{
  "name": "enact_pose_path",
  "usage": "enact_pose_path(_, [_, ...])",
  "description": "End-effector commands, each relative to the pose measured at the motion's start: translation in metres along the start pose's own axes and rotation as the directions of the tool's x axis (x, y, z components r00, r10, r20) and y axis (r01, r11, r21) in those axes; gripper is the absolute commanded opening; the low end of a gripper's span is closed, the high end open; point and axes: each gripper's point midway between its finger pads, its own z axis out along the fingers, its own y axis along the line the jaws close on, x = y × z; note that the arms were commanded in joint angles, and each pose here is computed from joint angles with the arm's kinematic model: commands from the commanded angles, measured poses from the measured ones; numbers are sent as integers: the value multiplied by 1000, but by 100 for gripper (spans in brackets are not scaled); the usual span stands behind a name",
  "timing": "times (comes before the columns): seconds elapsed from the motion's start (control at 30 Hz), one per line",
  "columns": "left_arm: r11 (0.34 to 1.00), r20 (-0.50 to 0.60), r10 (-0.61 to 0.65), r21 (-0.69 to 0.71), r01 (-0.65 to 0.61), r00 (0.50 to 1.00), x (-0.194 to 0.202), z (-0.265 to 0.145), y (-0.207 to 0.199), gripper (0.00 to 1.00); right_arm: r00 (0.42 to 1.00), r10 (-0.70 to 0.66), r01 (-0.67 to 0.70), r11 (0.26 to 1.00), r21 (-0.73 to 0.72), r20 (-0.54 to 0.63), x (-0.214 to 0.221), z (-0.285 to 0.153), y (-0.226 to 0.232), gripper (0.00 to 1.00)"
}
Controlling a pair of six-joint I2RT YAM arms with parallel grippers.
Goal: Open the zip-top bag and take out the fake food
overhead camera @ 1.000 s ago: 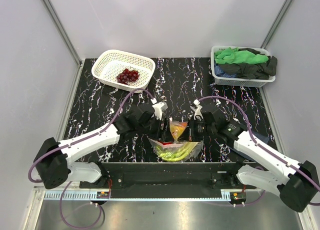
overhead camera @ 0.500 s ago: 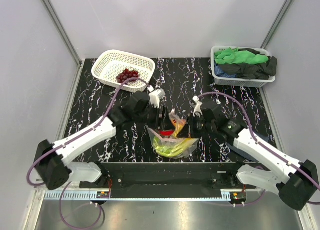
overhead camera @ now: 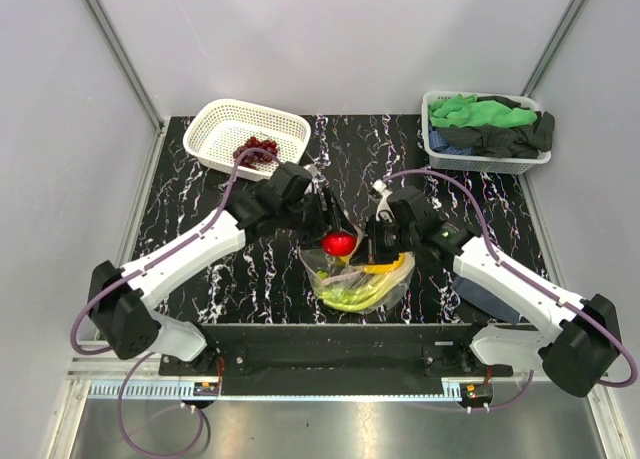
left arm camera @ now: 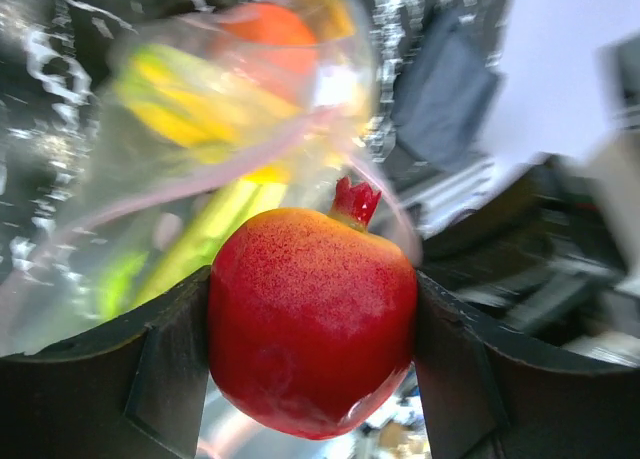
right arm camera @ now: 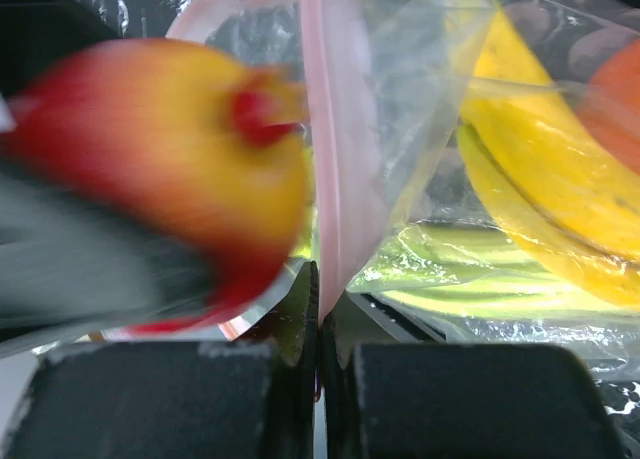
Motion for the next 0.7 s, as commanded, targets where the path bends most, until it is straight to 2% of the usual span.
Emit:
enact_pose_path(0.0, [985,7,0,170,-1,1000,-1,-44,-45,0,998,-37,36,999,28,45,-2,-1,-8,0])
enact_pose_path(0.07, [979,20,74,190,-77,997,5,-55,-42,0,998,-33,32,999,37,45,0,0,-12,0])
enact_pose_path(0.13, [975,1,103,196,-101,995,12,-57,-32,0,999,-25,23,998,53,48,1,1,-16,0])
enact_pose_path(0.2, [951,36,164,258,-168,986,11,-68,-37,0,999,-20,17,998,59,46,3,2,-19,0])
enact_pose_path(0.3, [942,121,184,260,-210,975,-6,-75,-33,0,999,-22,20,999,50,45,5,0,-18,0])
enact_pose_path(0.4, [965,239,146,180,-191,960,-54,-71,-13,0,998,-33,32,999,21,49,6,-6,-11,0])
enact_pose_path(0.43, [971,302,124,158,-178,945,-79,-74,-7,0,998,-36,35,999,19,46,7,-7,-11,0])
enact_pose_path(0.57, [991,426,97,38,-126,900,-152,-61,23,0,998,-55,54,998,19,20,9,-16,-6,0])
enact_pose_path(0.63, [997,451,54,-66,-27,891,-191,-47,63,0,997,-74,73,997,26,15,9,-20,-6,0])
enact_pose_path(0.67, [997,491,53,-81,-15,869,-213,-55,62,0,995,-100,100,994,35,15,7,-23,-6,0])
